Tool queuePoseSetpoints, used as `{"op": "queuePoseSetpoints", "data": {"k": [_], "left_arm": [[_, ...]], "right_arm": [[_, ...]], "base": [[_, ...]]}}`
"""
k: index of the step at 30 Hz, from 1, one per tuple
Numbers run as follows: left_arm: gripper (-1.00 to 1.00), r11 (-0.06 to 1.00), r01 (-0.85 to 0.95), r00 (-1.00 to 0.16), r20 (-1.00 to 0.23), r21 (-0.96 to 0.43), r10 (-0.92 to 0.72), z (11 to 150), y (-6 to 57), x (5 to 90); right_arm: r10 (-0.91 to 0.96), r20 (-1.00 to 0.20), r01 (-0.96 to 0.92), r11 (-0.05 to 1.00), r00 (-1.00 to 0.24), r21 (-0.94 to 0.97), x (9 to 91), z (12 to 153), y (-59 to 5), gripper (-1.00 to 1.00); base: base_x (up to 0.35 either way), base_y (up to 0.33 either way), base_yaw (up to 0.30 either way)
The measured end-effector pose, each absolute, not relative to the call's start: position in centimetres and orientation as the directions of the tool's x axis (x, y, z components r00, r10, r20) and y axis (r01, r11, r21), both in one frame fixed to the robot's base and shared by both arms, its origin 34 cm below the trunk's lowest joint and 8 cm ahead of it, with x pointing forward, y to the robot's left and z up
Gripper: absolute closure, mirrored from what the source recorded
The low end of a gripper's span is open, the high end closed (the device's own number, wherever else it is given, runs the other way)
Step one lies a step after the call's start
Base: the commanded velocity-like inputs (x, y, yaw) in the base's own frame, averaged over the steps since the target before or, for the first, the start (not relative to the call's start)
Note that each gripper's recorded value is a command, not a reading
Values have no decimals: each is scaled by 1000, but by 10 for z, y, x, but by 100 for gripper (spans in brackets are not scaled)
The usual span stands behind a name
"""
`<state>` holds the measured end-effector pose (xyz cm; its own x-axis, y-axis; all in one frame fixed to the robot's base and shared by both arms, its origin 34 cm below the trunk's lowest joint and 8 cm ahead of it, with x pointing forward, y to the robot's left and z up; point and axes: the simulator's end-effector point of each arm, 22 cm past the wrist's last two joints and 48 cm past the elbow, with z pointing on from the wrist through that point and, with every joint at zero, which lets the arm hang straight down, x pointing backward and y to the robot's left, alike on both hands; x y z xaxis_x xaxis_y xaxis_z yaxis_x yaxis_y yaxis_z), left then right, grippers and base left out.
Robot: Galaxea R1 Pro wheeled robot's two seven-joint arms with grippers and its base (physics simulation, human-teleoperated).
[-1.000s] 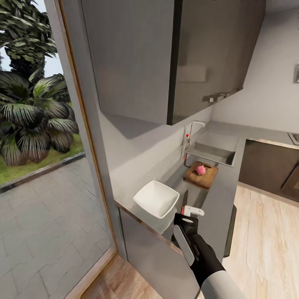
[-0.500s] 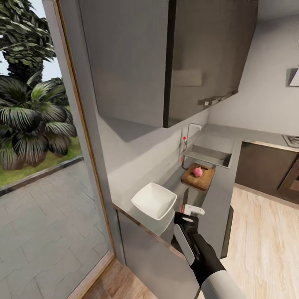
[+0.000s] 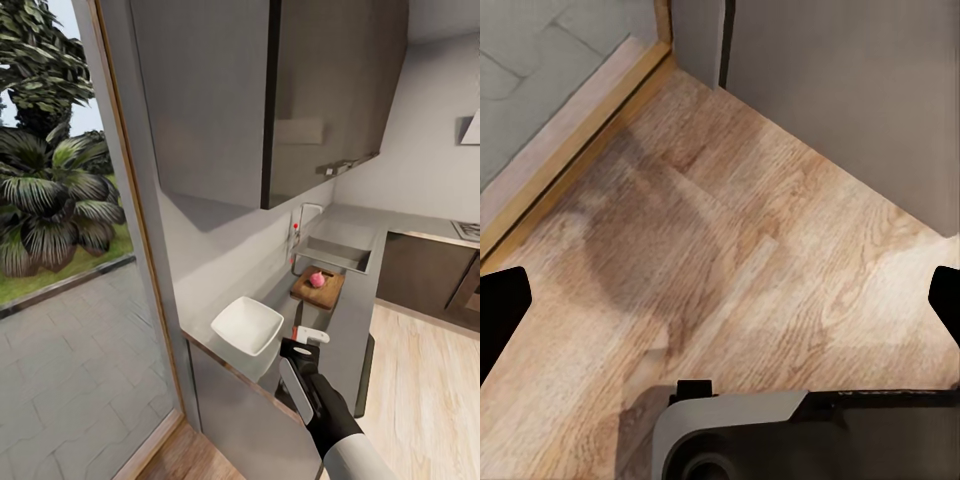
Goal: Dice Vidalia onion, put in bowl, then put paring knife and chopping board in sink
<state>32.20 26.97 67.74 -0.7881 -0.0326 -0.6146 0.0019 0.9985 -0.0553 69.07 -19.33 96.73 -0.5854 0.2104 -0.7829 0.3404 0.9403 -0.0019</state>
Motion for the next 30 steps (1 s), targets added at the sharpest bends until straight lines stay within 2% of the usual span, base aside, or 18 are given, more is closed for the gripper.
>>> {"op": "queuePoseSetpoints", "data": {"k": [6, 17, 25, 30], "left_arm": [[-100, 998, 3, -782, -622, -56, -32, 679, 269, 325], [-100, 998, 3, -775, -631, -61, -36, 682, 266, 329], [-100, 998, 5, -775, -632, -62, -36, 682, 265, 329], [-100, 998, 5, -775, -631, -62, -36, 682, 264, 329]], "right_arm": [[211, -790, 340, 940, -576, 3, 691, 974, -193, 100], [210, -799, 337, 941, -564, 9, 692, 983, -192, 100], [210, -799, 335, 942, -563, 11, 693, 983, -191, 100], [212, -805, 335, 942, -554, 18, 695, 988, -191, 100]], "base": [[0, -123, 0], [-12, -283, 0], [-213, -230, 4], [-258, -218, 147]]}}
